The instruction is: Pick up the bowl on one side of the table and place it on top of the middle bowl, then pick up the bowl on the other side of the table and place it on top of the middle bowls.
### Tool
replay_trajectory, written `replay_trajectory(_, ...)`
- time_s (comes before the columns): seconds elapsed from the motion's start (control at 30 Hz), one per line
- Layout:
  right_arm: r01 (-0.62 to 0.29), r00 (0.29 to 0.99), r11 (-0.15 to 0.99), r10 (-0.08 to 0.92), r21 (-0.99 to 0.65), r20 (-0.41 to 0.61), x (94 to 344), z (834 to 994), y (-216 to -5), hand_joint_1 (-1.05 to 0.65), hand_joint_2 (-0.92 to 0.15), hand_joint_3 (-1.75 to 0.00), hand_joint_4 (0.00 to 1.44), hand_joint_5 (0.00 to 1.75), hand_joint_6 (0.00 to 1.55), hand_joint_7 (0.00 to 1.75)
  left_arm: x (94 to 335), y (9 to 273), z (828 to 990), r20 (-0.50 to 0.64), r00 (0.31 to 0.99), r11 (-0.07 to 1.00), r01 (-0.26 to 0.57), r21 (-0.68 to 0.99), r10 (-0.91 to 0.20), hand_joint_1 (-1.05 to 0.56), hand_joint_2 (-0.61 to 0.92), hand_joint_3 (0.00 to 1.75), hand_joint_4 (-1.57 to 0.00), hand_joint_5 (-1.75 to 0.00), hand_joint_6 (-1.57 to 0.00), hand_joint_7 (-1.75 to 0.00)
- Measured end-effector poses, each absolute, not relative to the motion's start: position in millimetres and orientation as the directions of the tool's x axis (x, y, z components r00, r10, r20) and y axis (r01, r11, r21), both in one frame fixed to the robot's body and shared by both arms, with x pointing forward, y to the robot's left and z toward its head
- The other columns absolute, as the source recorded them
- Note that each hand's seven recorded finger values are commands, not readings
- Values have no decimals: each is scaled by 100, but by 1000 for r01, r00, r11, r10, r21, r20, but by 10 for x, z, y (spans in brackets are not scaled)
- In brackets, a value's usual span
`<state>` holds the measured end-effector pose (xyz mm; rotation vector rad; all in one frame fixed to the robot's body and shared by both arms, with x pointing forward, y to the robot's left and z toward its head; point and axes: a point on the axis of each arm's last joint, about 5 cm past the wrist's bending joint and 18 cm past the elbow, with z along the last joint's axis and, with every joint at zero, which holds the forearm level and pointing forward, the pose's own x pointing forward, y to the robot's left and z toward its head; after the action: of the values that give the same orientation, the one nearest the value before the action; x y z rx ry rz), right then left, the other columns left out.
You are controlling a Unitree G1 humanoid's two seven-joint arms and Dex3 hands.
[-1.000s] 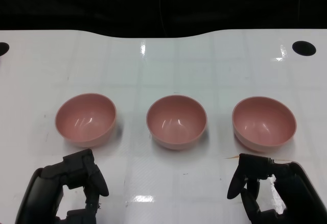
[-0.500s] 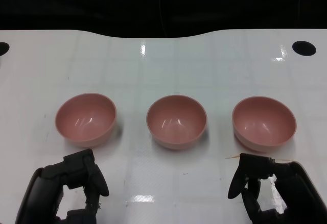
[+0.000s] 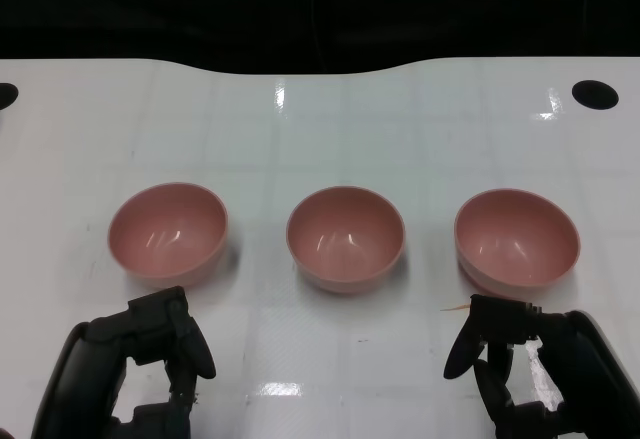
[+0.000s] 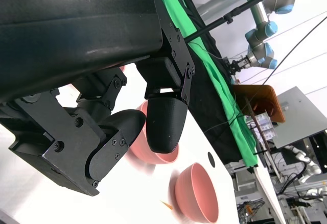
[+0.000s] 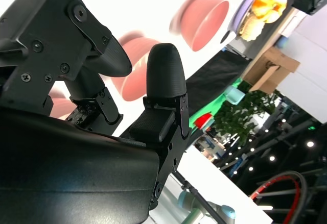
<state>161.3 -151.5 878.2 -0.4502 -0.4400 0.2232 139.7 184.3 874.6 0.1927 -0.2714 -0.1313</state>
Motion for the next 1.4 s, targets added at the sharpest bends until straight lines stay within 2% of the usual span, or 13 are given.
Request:
replay_trajectory(0.1, -98, 887, 873, 295, -479, 356, 1648, 8803, -1524, -12, -41, -111, 71, 141, 78, 89, 1399, 1851, 8747, 254, 955, 973, 99, 207, -151, -7, 35, 145, -87, -171, -84, -151)
replay_trajectory(0.13, -87, 890, 869, 287, -488, 354, 1660, 8817, -1534, -14, -45, -99, 70, 138, 78, 83, 1401, 1850, 8749, 255, 955, 973, 98, 207, -151, -7, 35, 144, -87, -170, -85, -150)
replay_trajectory(0.3, -34, 902, 856, 249, -516, 353, 1701, 8917, -1582, -19, -49, -75, 57, 127, 69, 69, 1402, 1842, 8748, 255, 955, 973, 99, 211, -152, -8, 36, 143, -87, -170, -84, -149)
replay_trajectory(0.37, -25, 905, 839, 249, -543, 344, 1705, 8954, -1594, -23, -64, -45, 49, 121, 64, 61, 1402, 1836, 8750, 255, 955, 972, 100, 214, -154, -8, 36, 143, -86, -170, -85, -149)
replay_trajectory(0.43, -20, 911, 824, 248, -566, 329, 1710, 8990, -1607, -27, -75, -24, 42, 115, 58, 55, 1402, 1832, 8751, 254, 955, 971, 98, 217, -153, -8, 36, 144, -86, -171, -85, -149)
replay_trajectory(0.53, -18, 926, 789, 245, -614, 288, 1717, 9054, -1625, -35, -84, -8, 32, 100, 47, 46, 1398, 1833, 8756, 247, 957, 972, 97, 215, -150, -7, 35, 144, -85, -172, -84, -150)
replay_trajectory(0.7, 2, 942, 727, 229, -686, 245, 1736, 9107, -1663, -41, -85, -2, 23, 90, 36, 37, 1398, 1831, 8770, 253, 956, 973, 95, 210, -148, -7, 34, 145, -86, -171, -84, -150)
replay_trajectory(0.77, 12, 948, 693, 221, -721, 228, 1746, 9135, -1680, -46, -85, -1, 12, 83, 29, 32, 1398, 1826, 8770, 254, 956, 973, 96, 209, -148, -6, 34, 146, -87, -170, -85, -150)
replay_trajectory(0.93, 39, 956, 607, 208, -794, 205, 1802, 9260, -1706, -49, -85, 0, 4, 79, 26, 26, 1401, 1796, 8777, 258, 953, 972, 104, 209, -157, -6, 33, 148, -89, -169, -87, -149)
replay_trajectory(1.13, 42, 962, 451, 224, -891, 159, 1870, 9271, -1681, -53, -85, 0, 1, 78, 25, 21, 1401, 1794, 8777, 257, 953, 972, 104, 213, -158, -8, 32, 150, -91, -168, -87, -148)
replay_trajectory(1.4, 1, 977, 325, 202, -946, 70, 2073, 9211, -1591, -51, -85, 0, 14, 55, 33, 7, 1413, 1792, 8765, 252, 954, 969, 106, 224, -163, -7, 29, 153, -91, -168, -87, -148)
